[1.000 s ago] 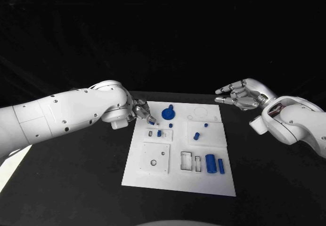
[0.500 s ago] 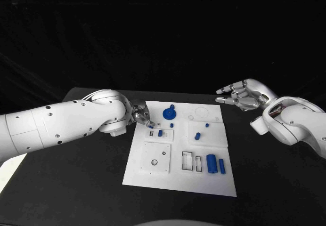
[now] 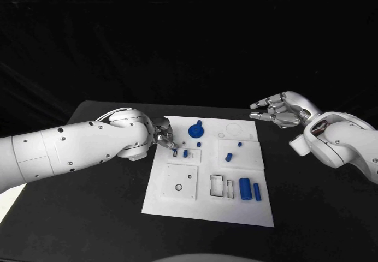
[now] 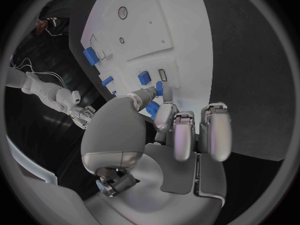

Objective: Assemble the parts on the task board

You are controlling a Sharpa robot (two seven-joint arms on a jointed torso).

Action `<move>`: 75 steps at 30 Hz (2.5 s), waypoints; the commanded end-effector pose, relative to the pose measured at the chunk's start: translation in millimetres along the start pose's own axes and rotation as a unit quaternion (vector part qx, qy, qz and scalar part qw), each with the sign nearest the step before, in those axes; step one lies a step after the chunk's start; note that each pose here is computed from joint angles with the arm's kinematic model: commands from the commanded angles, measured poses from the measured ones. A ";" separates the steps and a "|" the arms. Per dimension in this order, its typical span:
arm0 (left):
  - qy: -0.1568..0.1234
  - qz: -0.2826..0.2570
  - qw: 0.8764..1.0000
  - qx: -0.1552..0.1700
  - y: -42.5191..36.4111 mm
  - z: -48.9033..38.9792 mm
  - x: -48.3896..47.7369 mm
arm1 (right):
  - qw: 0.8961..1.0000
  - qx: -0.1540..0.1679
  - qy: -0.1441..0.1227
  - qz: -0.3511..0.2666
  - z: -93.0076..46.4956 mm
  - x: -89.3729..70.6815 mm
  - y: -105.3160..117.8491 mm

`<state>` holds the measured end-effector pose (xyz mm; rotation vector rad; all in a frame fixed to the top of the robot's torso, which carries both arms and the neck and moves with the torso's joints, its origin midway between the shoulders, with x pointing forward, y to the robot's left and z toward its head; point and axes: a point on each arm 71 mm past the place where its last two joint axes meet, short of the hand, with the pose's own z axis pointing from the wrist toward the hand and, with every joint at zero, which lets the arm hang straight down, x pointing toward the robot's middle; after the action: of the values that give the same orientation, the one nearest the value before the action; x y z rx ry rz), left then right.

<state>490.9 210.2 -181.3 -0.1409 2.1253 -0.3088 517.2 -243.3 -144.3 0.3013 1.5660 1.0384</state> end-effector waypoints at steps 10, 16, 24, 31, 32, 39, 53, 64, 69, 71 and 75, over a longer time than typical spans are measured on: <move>0.023 0.016 1.000 -0.010 0.7 3.2 7.3 | 1.000 -0.005 0.001 0.002 0.4 1.5 1.6; 0.026 0.016 0.999 -0.011 0.7 4.1 9.2 | 1.000 -0.005 0.003 0.002 0.4 1.8 1.8; 0.028 0.017 0.999 -0.011 0.3 4.3 10.3 | 1.000 -0.006 0.005 0.002 0.4 2.2 2.0; 0.031 0.019 0.999 -0.010 -0.6 4.3 11.4 | 1.000 -0.006 0.005 0.002 0.3 2.3 2.1; 0.031 0.019 0.999 -0.010 -0.7 4.3 11.4 | 1.000 -0.006 0.006 0.002 0.3 2.3 2.1; 0.038 0.023 0.999 -0.011 -0.9 4.3 12.8 | 1.000 -0.006 0.006 0.002 0.1 2.3 2.1; 0.046 0.029 0.998 -0.014 -1.4 5.5 14.3 | 1.000 -0.007 0.006 0.003 -0.1 2.5 2.6; 0.060 0.028 0.998 -0.019 -2.7 10.4 19.7 | 1.000 -0.007 0.005 0.003 -0.2 2.6 2.9; 0.066 0.026 0.997 -0.021 -2.4 11.3 21.0 | 1.000 -0.007 0.005 0.003 -0.3 2.4 2.8; 0.067 0.025 0.997 -0.021 -2.7 11.5 21.3 | 1.000 -0.007 0.005 0.003 -0.4 2.4 2.8; 0.070 0.025 0.997 -0.022 -3.1 11.6 21.9 | 1.000 -0.007 0.006 0.003 -0.4 2.5 2.8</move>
<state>493.9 203.7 -195.2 -0.1131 2.2117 -0.2513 515.7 -241.1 -144.0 0.2974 1.5673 1.0475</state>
